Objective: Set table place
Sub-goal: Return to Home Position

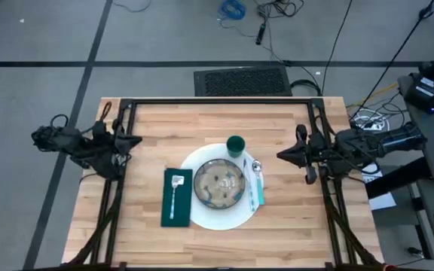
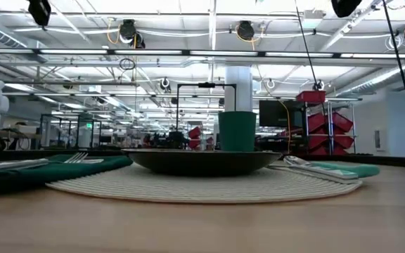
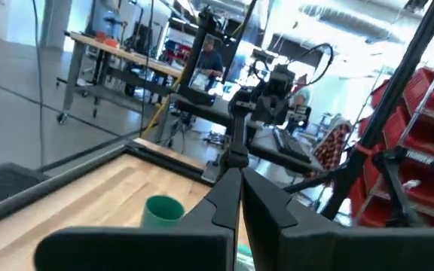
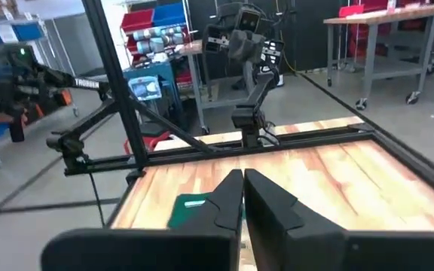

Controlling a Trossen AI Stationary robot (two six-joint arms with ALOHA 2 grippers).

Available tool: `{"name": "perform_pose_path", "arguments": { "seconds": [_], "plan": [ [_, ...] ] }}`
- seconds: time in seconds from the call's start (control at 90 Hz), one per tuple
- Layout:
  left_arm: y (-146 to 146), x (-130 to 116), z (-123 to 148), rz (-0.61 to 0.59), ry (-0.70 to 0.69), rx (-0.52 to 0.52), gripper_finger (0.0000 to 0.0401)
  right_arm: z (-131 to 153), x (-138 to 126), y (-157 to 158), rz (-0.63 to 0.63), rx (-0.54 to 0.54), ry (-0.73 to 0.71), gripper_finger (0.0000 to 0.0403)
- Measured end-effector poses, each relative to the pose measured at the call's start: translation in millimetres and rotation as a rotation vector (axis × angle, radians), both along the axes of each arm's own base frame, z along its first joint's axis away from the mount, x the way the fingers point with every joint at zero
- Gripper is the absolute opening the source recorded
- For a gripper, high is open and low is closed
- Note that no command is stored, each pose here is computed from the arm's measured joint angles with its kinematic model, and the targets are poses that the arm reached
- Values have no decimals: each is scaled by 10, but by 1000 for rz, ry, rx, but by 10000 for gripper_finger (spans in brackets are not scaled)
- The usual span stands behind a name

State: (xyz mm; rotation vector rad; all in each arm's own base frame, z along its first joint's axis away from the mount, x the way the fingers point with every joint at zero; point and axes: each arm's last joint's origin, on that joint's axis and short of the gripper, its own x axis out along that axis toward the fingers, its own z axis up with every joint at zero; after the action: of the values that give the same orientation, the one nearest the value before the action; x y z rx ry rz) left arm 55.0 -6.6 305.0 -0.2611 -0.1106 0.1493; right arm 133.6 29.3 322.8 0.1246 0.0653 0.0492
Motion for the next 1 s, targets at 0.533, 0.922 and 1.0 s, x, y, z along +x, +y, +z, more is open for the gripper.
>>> {"name": "perform_pose_path", "arguments": {
  "seconds": [0.533,0.922,1.0],
  "plan": [
    [-82,-30,-98,-320,69,171,0,-440,-180,-10,89,-17,-215,0],
    [-137,100,-337,-316,-10,131,0,-1218,-275,-48,76,59,-302,0],
    [-157,146,-499,-324,9,76,0,-1224,-301,-54,78,54,-323,0]
  ]
}}
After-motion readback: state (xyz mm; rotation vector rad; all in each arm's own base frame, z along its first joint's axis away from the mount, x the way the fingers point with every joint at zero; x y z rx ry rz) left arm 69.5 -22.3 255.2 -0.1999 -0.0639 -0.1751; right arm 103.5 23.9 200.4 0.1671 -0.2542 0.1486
